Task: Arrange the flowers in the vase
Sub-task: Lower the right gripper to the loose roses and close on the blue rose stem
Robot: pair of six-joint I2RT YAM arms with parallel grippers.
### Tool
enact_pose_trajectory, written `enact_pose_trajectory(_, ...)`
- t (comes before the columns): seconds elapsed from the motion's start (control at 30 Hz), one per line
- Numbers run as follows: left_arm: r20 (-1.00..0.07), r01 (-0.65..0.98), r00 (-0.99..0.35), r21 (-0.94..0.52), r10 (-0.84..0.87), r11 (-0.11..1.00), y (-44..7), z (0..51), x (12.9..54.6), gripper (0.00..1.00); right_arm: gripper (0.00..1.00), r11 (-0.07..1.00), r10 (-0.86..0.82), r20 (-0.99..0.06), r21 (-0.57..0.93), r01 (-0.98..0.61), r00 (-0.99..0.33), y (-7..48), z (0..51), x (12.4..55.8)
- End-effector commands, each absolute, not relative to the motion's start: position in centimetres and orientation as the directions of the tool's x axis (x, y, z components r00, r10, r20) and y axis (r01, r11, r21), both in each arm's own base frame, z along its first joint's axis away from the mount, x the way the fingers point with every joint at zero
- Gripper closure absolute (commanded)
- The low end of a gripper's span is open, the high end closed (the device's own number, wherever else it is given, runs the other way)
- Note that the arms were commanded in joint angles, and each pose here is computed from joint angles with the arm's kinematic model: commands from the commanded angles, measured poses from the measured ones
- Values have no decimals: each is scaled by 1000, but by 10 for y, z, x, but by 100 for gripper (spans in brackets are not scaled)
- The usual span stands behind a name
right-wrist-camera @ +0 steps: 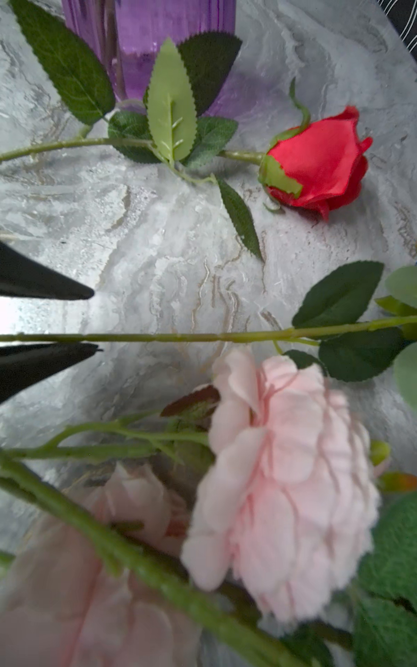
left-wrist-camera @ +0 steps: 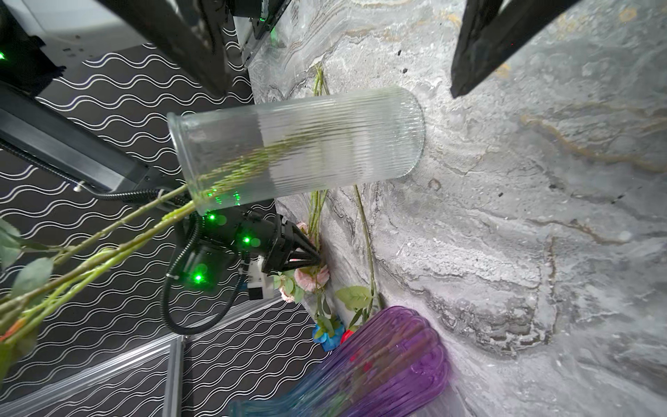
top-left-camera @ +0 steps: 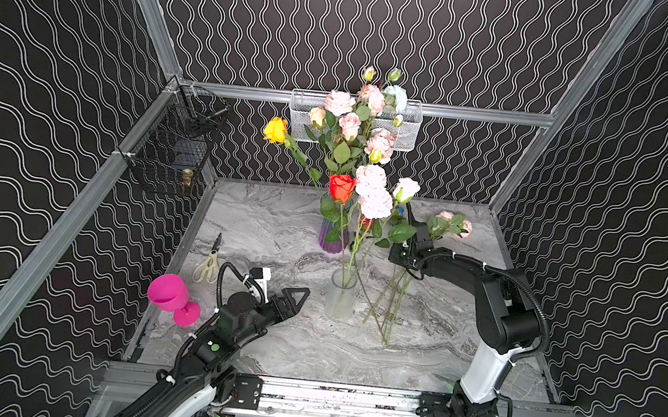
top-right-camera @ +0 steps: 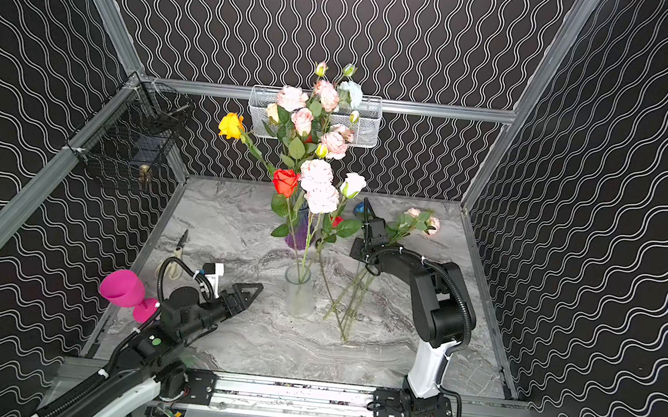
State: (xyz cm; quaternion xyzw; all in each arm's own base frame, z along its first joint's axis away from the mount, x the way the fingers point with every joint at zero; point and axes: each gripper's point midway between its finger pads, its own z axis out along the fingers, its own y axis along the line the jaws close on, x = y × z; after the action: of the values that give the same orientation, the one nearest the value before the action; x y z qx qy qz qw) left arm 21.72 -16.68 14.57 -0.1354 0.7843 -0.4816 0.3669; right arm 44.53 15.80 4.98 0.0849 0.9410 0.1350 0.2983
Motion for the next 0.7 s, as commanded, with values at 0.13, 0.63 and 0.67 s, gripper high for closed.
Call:
enact_pose_trajectory(0.13,-483,174,-672,-839,-561,515,-165,153,219,2,78,950,233,-510,303,81,-828,158,35,449)
enact_pose_trajectory(0.63,-541,248,-659,-813,-523,528,-168,181,217,2,100,817,312,-703,542,-198,-639,183,165,418)
enact_pose_trajectory(0.67,-539,247,-657,-815,-528,524,-168,182,217,2,100,805,329,-713,555,-210,-619,183,174,414)
